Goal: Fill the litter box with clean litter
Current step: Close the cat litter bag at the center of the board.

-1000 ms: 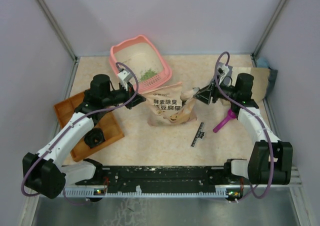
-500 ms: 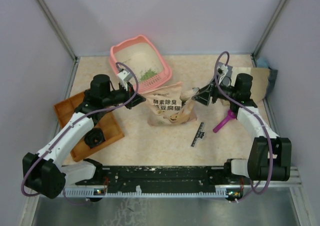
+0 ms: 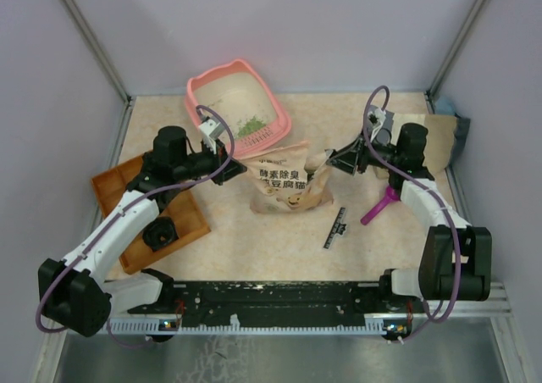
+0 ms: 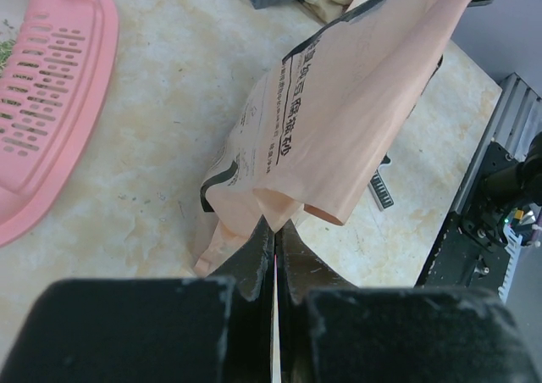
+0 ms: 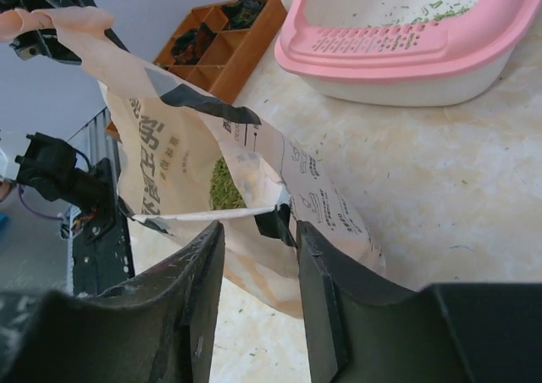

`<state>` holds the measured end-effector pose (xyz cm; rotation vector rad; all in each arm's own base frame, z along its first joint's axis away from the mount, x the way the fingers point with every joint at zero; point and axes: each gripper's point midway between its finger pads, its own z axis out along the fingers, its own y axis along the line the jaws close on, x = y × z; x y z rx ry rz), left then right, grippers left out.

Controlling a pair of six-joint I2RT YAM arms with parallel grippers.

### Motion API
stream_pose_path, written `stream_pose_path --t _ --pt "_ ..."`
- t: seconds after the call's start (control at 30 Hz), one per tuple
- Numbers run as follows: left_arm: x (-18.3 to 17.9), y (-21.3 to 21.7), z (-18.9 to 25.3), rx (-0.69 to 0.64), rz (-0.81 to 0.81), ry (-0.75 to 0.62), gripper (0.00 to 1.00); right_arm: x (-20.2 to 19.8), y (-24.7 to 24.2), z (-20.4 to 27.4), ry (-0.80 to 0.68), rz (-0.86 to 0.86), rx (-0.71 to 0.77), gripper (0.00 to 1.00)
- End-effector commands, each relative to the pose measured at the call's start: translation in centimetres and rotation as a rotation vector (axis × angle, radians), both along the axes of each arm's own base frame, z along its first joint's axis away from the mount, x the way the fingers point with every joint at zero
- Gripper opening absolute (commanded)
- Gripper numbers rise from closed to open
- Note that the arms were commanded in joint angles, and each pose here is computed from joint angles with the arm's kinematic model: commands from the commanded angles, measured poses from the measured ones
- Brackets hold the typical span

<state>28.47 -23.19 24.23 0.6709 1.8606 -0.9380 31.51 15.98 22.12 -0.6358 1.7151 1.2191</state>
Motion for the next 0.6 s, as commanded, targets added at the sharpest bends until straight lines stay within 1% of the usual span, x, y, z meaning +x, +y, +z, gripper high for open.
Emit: stream_pose_path --t 0.0,0.13,0.27,0.4,0.57 --pt "0.5 0.0 1.5 -0.013 0.017 -0.025 0.0 -0.1 0.2 1.5 -0.068 0.038 0.017 0.3" --pt "0.9 0.4 0.7 0.011 0.064 0.019 0.0 0.0 0.0 0.9 -0.005 -0.007 0.004 0.0" --pt "1.4 1.0 -0.6 0.046 0.119 0.081 0.0 0.1 -0.5 0.3 0.074 -0.08 -0.014 0.0" --pt "1.8 1.7 -1.4 0.07 0.174 0.117 0.0 0.2 -2.0 -1.3 0.144 -0.181 -0.115 0.0" --pt "2.6 2.6 -2.7 0.13 0.238 0.15 0.0 0.0 -3.1 -3.2 0.253 -0.252 -0.18 0.0"
